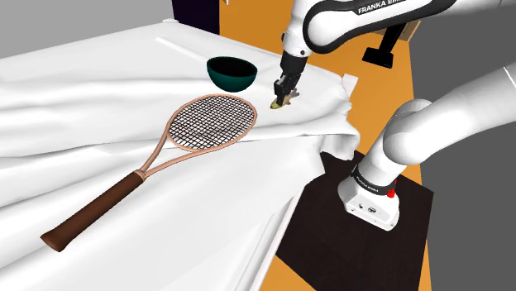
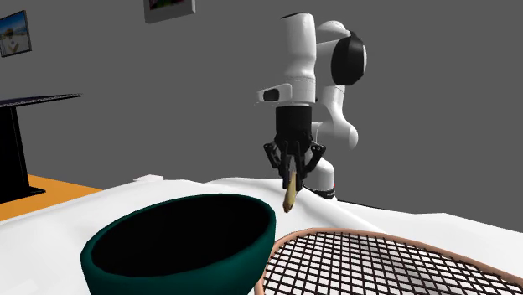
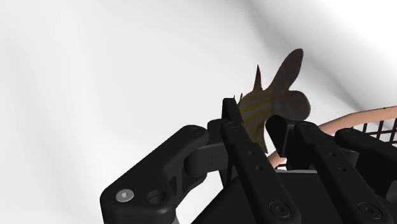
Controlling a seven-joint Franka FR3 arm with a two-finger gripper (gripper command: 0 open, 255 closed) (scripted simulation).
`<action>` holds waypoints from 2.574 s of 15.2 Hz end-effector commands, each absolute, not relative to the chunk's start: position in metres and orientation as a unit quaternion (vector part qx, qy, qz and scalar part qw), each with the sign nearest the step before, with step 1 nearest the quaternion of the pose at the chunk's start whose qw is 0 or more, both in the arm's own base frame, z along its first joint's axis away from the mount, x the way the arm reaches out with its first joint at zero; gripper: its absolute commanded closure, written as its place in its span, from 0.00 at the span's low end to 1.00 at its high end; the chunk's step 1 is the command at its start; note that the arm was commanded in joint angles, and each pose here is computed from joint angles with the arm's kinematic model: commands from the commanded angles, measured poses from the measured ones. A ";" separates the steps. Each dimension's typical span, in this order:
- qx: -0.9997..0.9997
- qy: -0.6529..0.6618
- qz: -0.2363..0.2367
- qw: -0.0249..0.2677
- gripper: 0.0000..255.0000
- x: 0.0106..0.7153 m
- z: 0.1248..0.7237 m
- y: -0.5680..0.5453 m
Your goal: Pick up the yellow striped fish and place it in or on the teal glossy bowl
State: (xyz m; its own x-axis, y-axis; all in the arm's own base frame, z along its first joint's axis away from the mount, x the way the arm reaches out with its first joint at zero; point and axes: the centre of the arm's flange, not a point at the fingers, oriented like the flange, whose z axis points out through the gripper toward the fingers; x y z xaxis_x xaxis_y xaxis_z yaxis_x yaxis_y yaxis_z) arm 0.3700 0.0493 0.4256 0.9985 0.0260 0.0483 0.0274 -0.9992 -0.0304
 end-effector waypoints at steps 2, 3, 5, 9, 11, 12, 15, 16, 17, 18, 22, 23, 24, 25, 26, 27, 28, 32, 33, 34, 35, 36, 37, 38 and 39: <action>-1.000 -0.013 -0.024 0.015 1.00 0.371 0.442 0.048; -1.000 -0.013 -0.024 0.015 1.00 0.371 0.447 0.048; -1.000 -0.013 -0.024 0.015 1.00 0.371 0.458 0.048; -1.000 -0.013 -0.024 0.015 1.00 0.371 0.479 0.048; -1.000 -0.013 -0.024 0.015 1.00 0.371 0.490 0.048; -1.000 -0.013 -0.024 0.015 1.00 0.371 0.495 0.048; -1.000 -0.013 -0.024 0.015 1.00 0.371 0.511 0.048; -1.000 -0.013 -0.024 0.015 1.00 0.371 0.516 0.048; -1.000 -0.013 -0.024 0.015 1.00 0.371 0.521 0.048; -1.000 -0.013 -0.024 0.015 1.00 0.371 0.526 0.048; -1.000 -0.013 -0.024 0.015 1.00 0.371 0.548 0.048; -1.000 -0.013 -0.024 0.015 1.00 0.371 0.549 0.048; -1.000 -0.013 -0.024 0.015 1.00 0.384 0.549 0.048; -1.000 -0.013 -0.024 0.015 1.00 0.397 0.549 0.047; -1.000 -0.013 -0.024 0.015 1.00 0.410 0.549 0.047; -1.000 -0.013 -0.024 0.015 1.00 0.424 0.549 0.047; -1.000 -0.013 -0.024 0.015 1.00 0.437 0.550 0.046; -1.000 -0.013 -0.024 0.015 1.00 0.490 0.550 0.044; -1.000 -0.013 -0.024 0.015 1.00 0.503 0.551 0.044; -1.000 -0.013 -0.024 0.015 1.00 0.516 0.551 0.043; -1.000 -0.013 -0.024 0.015 1.00 0.529 0.551 0.043; -1.000 -0.013 -0.024 0.015 1.00 0.542 0.551 0.043; -1.000 -0.013 -0.024 0.015 1.00 0.556 0.552 0.042; -1.000 -0.013 -0.024 0.015 1.00 0.569 0.552 0.042; -1.000 -0.013 -0.024 0.015 1.00 0.582 0.552 0.041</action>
